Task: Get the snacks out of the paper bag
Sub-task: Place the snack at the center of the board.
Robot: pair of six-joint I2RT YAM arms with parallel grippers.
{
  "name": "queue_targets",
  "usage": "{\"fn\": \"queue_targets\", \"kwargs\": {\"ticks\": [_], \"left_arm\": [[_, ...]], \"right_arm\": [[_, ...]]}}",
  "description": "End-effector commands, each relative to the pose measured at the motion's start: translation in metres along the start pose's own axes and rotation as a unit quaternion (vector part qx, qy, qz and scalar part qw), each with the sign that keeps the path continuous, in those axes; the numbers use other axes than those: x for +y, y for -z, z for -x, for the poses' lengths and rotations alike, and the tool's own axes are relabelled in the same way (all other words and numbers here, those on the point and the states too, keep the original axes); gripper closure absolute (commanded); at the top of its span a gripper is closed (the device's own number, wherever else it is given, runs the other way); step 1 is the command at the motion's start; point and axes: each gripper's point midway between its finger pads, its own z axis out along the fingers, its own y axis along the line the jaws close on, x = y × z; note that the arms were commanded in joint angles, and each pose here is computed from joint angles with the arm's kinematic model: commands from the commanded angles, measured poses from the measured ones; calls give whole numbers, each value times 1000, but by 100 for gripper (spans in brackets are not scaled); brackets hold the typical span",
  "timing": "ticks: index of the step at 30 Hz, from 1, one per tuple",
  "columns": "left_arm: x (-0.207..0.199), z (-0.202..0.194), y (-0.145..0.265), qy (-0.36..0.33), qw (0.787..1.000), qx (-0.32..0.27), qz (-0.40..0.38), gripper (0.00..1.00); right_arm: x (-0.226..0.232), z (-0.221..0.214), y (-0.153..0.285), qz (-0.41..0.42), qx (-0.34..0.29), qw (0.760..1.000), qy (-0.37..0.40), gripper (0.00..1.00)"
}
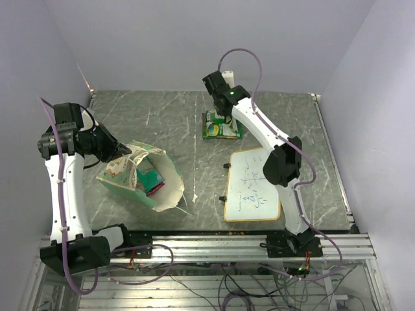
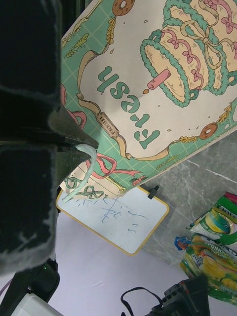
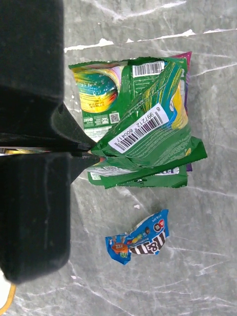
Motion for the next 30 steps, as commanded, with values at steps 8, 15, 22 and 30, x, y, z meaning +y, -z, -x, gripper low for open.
{"fn": "queue_targets", "kwargs": {"ticks": [8,15,22,30], "left_arm": [[2,-5,7,-20,1000,2,7,93],[2,-6,10,-25,1000,3,8,93],[4,-11,13,-29,999,4,12,93],[5,-13,19,-37,999,1,16,93]], "right_arm": [[19,1,-19,-34,-26,999,-1,100],[49,-9,-25,-6,-28,999,15,100],[72,-27,-35,9,-19,999,37,100],[84,-37,-52,20,-18,998,49,98]]}}
